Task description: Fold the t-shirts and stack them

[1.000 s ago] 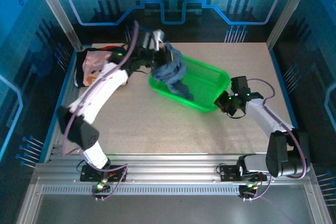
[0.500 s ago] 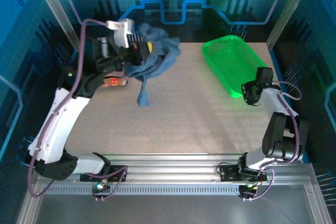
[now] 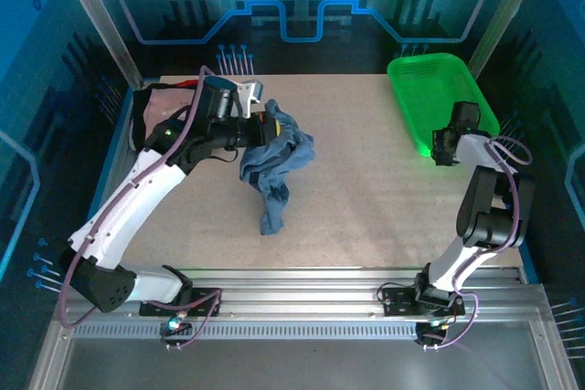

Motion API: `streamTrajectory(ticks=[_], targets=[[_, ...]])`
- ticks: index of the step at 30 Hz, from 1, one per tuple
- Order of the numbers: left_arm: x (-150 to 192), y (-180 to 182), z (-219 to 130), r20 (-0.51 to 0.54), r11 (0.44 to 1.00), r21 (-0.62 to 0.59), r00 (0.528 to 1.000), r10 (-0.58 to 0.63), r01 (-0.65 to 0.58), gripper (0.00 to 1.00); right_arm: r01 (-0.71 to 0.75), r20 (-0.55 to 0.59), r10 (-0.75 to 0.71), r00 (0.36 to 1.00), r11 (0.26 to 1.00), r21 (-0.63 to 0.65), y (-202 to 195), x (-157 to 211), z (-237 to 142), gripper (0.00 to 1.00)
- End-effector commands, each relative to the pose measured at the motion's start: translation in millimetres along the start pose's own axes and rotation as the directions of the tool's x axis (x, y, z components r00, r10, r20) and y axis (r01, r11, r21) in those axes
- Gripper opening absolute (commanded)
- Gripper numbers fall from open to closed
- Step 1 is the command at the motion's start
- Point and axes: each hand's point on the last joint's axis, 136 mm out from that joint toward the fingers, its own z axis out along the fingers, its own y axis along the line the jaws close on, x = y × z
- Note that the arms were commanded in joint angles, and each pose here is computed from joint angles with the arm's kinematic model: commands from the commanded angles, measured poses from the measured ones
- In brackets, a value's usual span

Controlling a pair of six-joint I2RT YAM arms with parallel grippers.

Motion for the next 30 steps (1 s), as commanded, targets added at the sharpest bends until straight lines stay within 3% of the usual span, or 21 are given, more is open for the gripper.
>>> streamTrajectory(ticks=[1, 8, 9, 12, 15, 16, 17, 18, 21, 24, 27, 30], targets=[[-1, -12, 15, -0.004, 0.997, 0.074, 1.0, -0.015, 0.015, 0.0, -0.067, 0.008, 0.066, 0.998, 0.99, 0.127, -29, -8, 14, 0.0], [7, -14, 62, -0.087, 0.991, 0.133, 0.996, -0.018, 0.03, 0.0, -0.066, -0.003, 0.067, 0.998, 0.988, 0.139, -31, -13, 17, 0.0], [9, -16, 70, -0.106, 0.989, 0.145, 0.994, -0.014, 0.029, 0.0, -0.058, -0.011, 0.06, 0.998, 0.99, 0.128, -29, -13, 16, 0.1], [15, -22, 91, -0.176, 0.98, 0.194, 0.984, -0.013, 0.047, 0.04, 0.01, -0.072, -0.006, 0.997, 0.998, 0.059, -14, -6, 13, 0.56], [7, -30, 97, -0.165, 0.969, 0.243, 0.986, -0.004, 0.045, 0.6, 0.144, -0.144, -0.145, 0.979, 0.989, -0.018, 2, 8, -1, 0.8], [1, -32, 96, -0.146, 0.965, 0.257, 0.989, -0.009, 0.047, 0.75, 0.199, -0.165, -0.202, 0.965, 0.979, -0.037, 4, 15, -8, 0.82], [-5, -31, 94, -0.13, 0.963, 0.265, 0.991, -0.014, 0.049, 0.89, 0.241, -0.184, -0.246, 0.952, 0.969, -0.052, 4, 23, -15, 0.92], [-13, -27, 91, -0.113, 0.964, 0.26, 0.993, -0.028, 0.056, 0.98, 0.293, -0.2, -0.301, 0.932, 0.953, -0.071, 4, 31, -22, 0.93], [-29, -4, 76, -0.076, 0.968, 0.222, 0.992, -0.103, 0.117, 0.99, 0.411, -0.229, -0.431, 0.873, 0.902, -0.131, -4, 55, -45, 0.95], [-24, 16, 57, -0.067, 0.974, 0.179, 0.99, -0.126, 0.136, 0.99, 0.486, -0.248, -0.514, 0.821, 0.858, -0.168, -17, 74, -66, 0.98], [3, 45, 43, -0.106, 0.98, 0.085, 0.979, -0.171, 0.181, 0.99, 0.567, -0.258, -0.603, 0.755, 0.798, -0.203, -32, 96, -88, 0.98], [45, 84, 34, -0.148, 0.971, -0.024, 0.96, -0.237, 0.236, 0.99, 0.682, -0.267, -0.729, 0.63, 0.684, -0.258, -47, 129, -112, 0.98]])
